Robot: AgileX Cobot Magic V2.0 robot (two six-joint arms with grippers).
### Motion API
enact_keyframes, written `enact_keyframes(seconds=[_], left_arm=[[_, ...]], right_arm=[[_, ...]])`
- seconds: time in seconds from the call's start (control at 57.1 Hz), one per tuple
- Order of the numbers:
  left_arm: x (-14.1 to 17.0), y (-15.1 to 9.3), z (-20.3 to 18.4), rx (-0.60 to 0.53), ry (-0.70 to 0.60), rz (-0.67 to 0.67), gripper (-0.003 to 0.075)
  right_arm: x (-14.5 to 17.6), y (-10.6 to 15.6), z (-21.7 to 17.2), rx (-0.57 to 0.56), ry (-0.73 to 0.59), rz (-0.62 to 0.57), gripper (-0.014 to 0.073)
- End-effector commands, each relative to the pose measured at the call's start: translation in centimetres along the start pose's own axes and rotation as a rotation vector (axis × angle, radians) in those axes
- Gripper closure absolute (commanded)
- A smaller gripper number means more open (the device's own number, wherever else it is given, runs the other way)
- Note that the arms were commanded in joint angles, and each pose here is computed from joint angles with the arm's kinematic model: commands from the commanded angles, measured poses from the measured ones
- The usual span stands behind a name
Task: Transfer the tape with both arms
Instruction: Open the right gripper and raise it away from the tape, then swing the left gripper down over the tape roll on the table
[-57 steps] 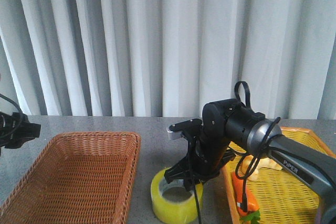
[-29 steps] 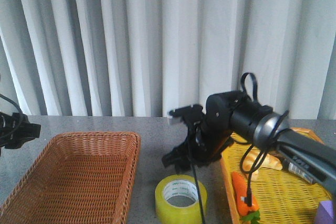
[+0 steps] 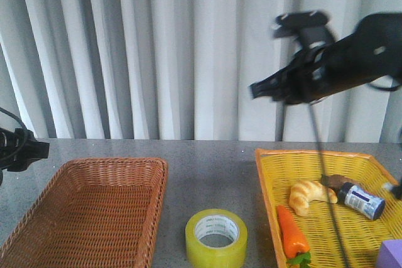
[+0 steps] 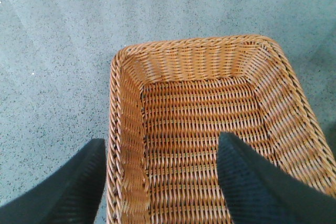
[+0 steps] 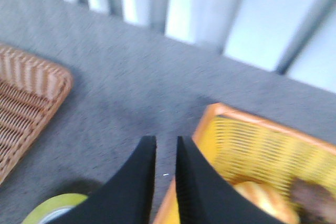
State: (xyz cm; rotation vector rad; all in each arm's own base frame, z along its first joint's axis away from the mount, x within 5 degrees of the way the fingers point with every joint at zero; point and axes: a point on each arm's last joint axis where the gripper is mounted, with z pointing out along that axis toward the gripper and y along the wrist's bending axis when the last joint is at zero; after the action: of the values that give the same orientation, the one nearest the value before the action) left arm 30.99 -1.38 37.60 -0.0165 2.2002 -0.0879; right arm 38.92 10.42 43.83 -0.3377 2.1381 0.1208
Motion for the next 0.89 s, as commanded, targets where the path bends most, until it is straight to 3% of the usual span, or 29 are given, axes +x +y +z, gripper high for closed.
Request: enact_keyframes(seconds=[0.0,0.21,0.315,0.438,0.648,0.771,0.876], left_arm=[[-2.0,-0.4,-1.7,0.019,-0.154,-0.012,0.0269],[-2.1,-0.8,-1.8,0.064,-0.159,-0.062,0.0269],[-2.2,-2.1,-1.9,0.111,-0.175,0.029,0.0269],[-3.1,-5.5,-3.1,0.212,-0.239,0.193,0.0269],[-5.9,-11.0,-5.8,0.372,-0.360,0.265,0.0269],[-7.0,-14.2,-5.1,0.452,-0.291,0.313,0.0269],[-6.9,-17.0,-2.2,0.483,-0.165,0.386,0.0269]], right_arm=[[-2.1,-2.5,-6.1,0.073,-0.157,0.015,0.0591],[-1.8,-6.9,-11.9,0.195,-0.215,0.092,0.0603],[-1.4,-8.5,-14.3,0.256,-0.239,0.125,0.0602],[-1.1,-9.3,-15.3,0.289,-0.237,0.138,0.0602],[-1.1,-9.3,-15.3,0.288,-0.239,0.138,0.0602],[-1.1,-9.3,-15.3,0.288,-0.239,0.138,0.0602],[-1.1,-9.3,-15.3,0.288,-0.239,0.138,0.0602]])
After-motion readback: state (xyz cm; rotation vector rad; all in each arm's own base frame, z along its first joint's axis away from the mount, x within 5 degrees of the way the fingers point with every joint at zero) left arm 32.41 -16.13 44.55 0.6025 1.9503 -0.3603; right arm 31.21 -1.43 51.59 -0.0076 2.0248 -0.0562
